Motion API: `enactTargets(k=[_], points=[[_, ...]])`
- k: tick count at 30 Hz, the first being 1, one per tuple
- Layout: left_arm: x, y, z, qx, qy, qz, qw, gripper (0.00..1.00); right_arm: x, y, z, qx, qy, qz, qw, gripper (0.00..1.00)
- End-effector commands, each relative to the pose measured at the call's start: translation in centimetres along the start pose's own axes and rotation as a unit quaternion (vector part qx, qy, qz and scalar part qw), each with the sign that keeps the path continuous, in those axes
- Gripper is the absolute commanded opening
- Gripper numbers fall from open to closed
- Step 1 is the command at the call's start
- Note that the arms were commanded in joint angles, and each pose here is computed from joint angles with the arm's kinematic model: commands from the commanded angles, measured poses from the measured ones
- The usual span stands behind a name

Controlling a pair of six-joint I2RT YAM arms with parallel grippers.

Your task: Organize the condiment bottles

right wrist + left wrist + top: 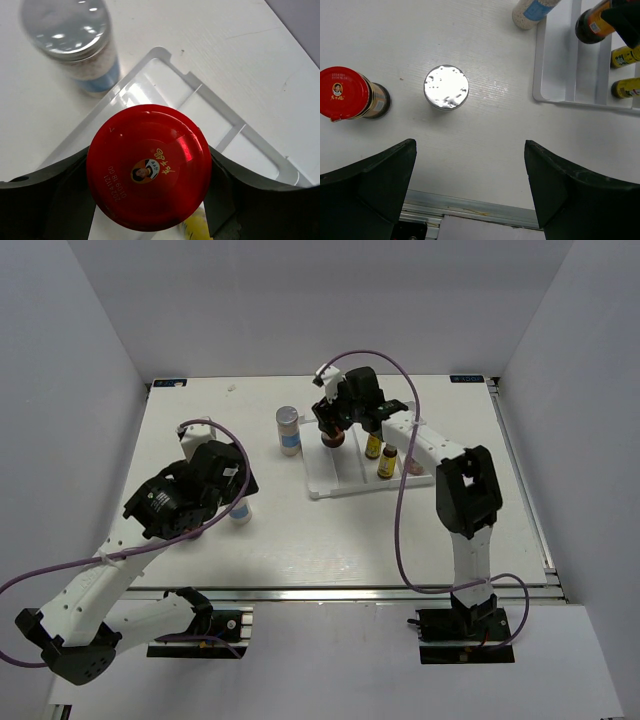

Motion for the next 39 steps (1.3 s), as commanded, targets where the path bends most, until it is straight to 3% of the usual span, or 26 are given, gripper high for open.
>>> enactTargets(k=[1, 6, 17, 22, 23, 27, 29, 35, 39], points=[[0.0, -0.1, 0.1, -0.008, -0.004, 0.015, 1.000, 0.98, 5.9, -4.2, 0.8, -0.083, -0.108, 0.015, 0.991, 0.00], [-0.6, 0.2, -0.3, 0.002, 0.002, 0.016, 1.000, 0.98, 5.7, -6.2, -0.9, -0.097, -0.107, 0.004, 0.989, 0.00], [-1.2, 0.5, -0.5, 0.012, 0.010, 0.013, 1.000, 0.98, 3.4, -6.3, -2.5, -0.071, -0.096, 0.005, 0.993, 0.01], [-1.3, 0.6, -0.5, 0.016, 0.014, 0.012, 1.000, 0.98, 2.8, -6.0, -3.1, -0.056, -0.093, 0.009, 0.994, 0.38], [-1.3, 0.6, -0.5, 0.018, 0.014, 0.011, 1.000, 0.98, 2.6, -6.1, -3.1, -0.056, -0.091, 0.009, 0.994, 0.52], [-1.2, 0.8, -0.3, 0.022, 0.013, 0.015, 1.000, 0.98, 2.3, -6.1, -3.0, -0.053, -0.087, 0.012, 0.995, 0.78], [-1.3, 1.0, -0.2, 0.026, 0.013, 0.017, 0.999, 0.98, 2.4, -6.1, -2.9, -0.051, -0.088, 0.012, 0.995, 0.84], [-0.5, 0.8, -0.3, 0.076, 0.009, 0.024, 0.997, 0.98, 3.7, -6.7, -1.1, -0.055, -0.099, 0.013, 0.993, 0.86], [0.6, 0.3, -0.2, 0.116, -0.001, 0.038, 0.992, 0.98, 6.3, -7.1, 2.5, -0.048, -0.130, 0.034, 0.990, 0.86]])
Point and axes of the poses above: each gripper's point midway between its finger pads, its own z axis back along the fingers, its own y axis along the line the jaws close on, x = y × z, the point moved 10 cm from there along z, back along the fingers
